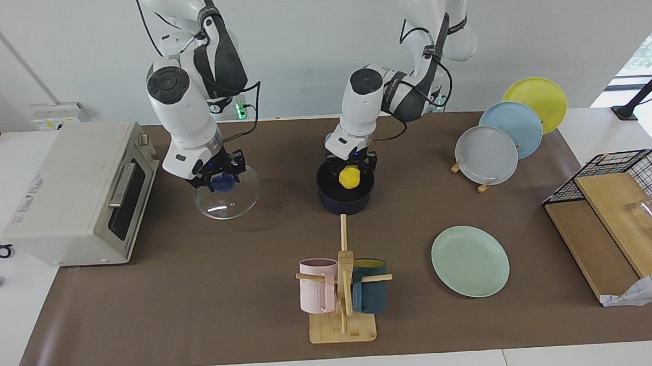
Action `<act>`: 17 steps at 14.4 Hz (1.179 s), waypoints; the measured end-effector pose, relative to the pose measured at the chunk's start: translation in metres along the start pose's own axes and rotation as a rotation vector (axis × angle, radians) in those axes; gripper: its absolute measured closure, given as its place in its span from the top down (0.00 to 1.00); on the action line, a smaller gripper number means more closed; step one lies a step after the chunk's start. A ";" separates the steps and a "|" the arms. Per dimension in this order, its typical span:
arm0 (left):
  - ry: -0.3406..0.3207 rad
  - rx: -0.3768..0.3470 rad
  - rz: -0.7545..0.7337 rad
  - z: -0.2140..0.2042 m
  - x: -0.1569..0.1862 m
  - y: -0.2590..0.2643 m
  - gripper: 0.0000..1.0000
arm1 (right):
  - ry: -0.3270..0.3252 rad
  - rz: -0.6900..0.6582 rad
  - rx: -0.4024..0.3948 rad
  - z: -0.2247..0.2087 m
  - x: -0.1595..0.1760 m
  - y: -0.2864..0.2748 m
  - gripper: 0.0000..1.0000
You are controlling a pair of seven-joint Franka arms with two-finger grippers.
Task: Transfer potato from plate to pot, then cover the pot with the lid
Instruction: 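Carry the potato into the saucepan with the left gripper while the right lifts the lid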
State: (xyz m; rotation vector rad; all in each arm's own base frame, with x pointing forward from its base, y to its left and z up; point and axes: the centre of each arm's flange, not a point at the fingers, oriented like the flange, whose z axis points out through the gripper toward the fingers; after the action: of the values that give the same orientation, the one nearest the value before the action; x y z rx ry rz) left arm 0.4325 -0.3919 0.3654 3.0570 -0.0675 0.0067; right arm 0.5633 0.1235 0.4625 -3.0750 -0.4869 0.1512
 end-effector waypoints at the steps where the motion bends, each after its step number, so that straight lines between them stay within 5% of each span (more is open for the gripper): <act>1: 0.000 0.000 -0.001 0.006 -0.003 0.001 0.59 | 0.000 -0.002 0.000 0.000 0.000 -0.001 0.66; 15: 0.024 0.037 0.001 0.044 -0.006 0.007 0.58 | 0.000 -0.010 0.000 0.000 0.001 -0.006 0.66; 17: 0.026 0.037 0.002 0.044 -0.005 0.007 0.64 | 0.001 -0.010 0.000 0.000 0.001 -0.006 0.66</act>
State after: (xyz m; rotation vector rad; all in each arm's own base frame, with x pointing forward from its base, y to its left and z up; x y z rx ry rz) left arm 0.4269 -0.4023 0.3218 3.0935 -0.0697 0.0480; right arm 0.5622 0.1290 0.4629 -3.0721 -0.5022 0.1502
